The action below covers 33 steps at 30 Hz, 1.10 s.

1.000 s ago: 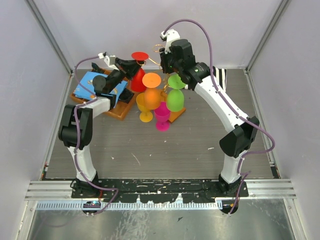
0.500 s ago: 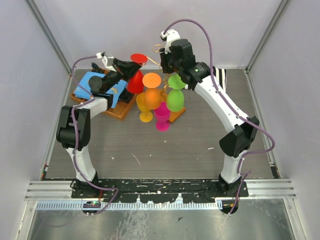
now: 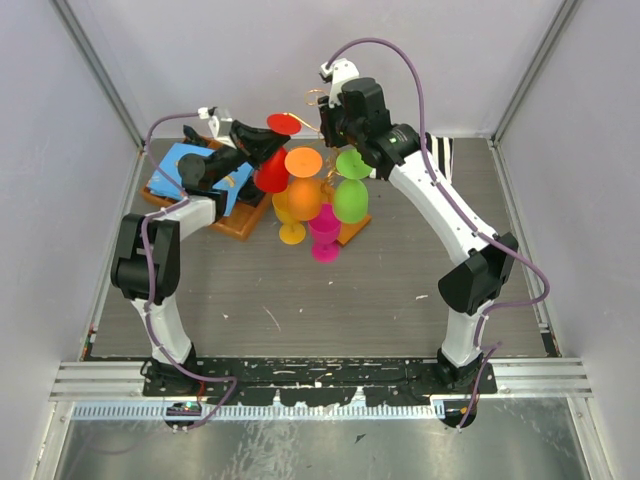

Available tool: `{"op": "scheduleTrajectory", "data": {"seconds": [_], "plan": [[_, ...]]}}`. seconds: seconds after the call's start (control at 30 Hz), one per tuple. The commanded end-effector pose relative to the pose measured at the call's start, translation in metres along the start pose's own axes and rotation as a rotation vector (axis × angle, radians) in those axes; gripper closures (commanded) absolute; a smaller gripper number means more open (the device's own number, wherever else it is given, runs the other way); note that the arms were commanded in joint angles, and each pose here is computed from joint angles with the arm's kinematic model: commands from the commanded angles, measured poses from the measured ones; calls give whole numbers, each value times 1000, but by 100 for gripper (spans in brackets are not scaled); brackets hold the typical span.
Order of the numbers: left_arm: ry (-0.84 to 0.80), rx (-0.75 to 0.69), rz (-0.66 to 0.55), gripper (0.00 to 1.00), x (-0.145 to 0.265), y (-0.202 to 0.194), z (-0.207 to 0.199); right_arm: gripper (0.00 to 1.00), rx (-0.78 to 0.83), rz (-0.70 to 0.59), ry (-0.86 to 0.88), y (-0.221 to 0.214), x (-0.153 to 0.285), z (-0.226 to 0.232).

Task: Place the wine glass upside down on the wine glass rack
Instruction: Turn the wine glass upside down at the wine rack.

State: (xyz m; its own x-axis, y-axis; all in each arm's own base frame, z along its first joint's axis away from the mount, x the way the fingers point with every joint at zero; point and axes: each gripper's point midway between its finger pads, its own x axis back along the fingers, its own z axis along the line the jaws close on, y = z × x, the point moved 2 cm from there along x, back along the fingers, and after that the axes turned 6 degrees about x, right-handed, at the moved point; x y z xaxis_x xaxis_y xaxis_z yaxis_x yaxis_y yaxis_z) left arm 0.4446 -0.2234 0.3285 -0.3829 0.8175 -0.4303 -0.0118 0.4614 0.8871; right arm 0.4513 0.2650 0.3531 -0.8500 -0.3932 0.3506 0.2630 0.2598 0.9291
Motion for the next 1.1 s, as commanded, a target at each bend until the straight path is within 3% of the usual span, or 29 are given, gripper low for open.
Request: {"op": "scheduleTrajectory", "data": {"seconds": [0.0,0.17,0.27,0.47,1.07], "plan": [[-96,-86,-24,100,-9,19,-23,100,21,37,0,-7,-4,-1],[-81,-79,-28,100,-9,16,-18,100,21,37,2,-7,-4,0],[-67,-73,-37,85,-9,16,-15,100,20,40,-1,-8,-4,-1],[-62,-68,-38,76,-8,16,-14,100,21,42,0,-9,-4,-1],[-32,-75,-50,59,0,22,-15,100,23,43,3,-10,-5,0]]}}
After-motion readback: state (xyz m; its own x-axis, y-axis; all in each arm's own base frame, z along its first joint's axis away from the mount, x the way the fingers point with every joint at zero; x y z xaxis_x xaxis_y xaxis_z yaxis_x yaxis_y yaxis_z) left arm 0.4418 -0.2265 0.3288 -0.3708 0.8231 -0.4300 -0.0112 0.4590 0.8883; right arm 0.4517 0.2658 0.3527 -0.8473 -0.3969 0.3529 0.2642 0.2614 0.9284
